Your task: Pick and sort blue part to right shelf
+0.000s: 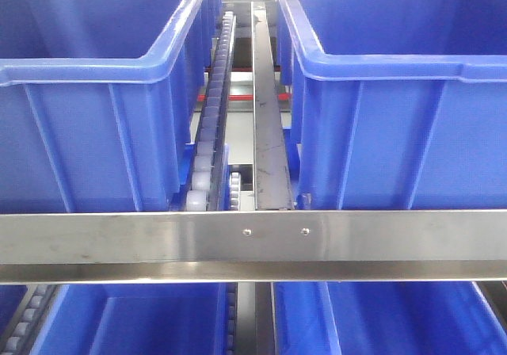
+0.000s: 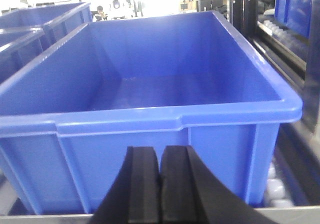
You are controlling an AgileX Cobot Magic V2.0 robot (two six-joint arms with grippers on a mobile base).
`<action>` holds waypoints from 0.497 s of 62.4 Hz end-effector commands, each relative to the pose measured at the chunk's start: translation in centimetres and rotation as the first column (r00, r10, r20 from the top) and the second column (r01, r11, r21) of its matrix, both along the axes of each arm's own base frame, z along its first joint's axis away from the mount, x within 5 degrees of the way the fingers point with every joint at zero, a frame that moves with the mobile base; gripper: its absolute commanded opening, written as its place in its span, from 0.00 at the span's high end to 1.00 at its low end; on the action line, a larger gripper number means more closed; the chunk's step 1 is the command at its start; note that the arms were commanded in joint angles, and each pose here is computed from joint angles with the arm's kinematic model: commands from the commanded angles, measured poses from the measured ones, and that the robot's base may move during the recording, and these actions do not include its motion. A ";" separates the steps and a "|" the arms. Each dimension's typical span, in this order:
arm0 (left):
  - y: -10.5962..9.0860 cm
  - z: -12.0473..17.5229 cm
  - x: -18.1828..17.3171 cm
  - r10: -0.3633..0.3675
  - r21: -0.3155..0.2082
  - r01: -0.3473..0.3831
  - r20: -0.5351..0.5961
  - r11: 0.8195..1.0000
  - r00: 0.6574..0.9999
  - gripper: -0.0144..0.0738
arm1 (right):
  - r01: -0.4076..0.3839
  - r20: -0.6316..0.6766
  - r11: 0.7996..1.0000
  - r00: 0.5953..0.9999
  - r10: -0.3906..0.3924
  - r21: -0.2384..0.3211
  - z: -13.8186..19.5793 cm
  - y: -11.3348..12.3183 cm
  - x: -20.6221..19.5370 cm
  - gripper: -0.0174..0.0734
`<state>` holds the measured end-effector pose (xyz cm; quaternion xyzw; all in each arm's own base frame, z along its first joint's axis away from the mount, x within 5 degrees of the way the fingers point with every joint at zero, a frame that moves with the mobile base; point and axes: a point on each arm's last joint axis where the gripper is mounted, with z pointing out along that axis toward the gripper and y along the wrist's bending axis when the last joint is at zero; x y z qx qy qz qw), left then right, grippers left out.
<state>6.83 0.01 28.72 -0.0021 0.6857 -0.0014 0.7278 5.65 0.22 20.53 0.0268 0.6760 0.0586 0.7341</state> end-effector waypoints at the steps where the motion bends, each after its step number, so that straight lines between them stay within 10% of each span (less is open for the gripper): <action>1: 0.0 1.6 -0.1 -0.002 -0.009 0.002 0.096 1.000 0.995 0.70 | 0.025 0.147 0.998 0.989 -0.016 -0.056 1.7 -0.1 -0.5 0.77; 31: 0.0 1.6 -0.1 -0.002 -0.009 0.002 0.096 1.000 0.995 0.70 | 0.028 0.180 0.998 0.983 -0.018 -0.053 2.0 -0.1 -0.5 0.77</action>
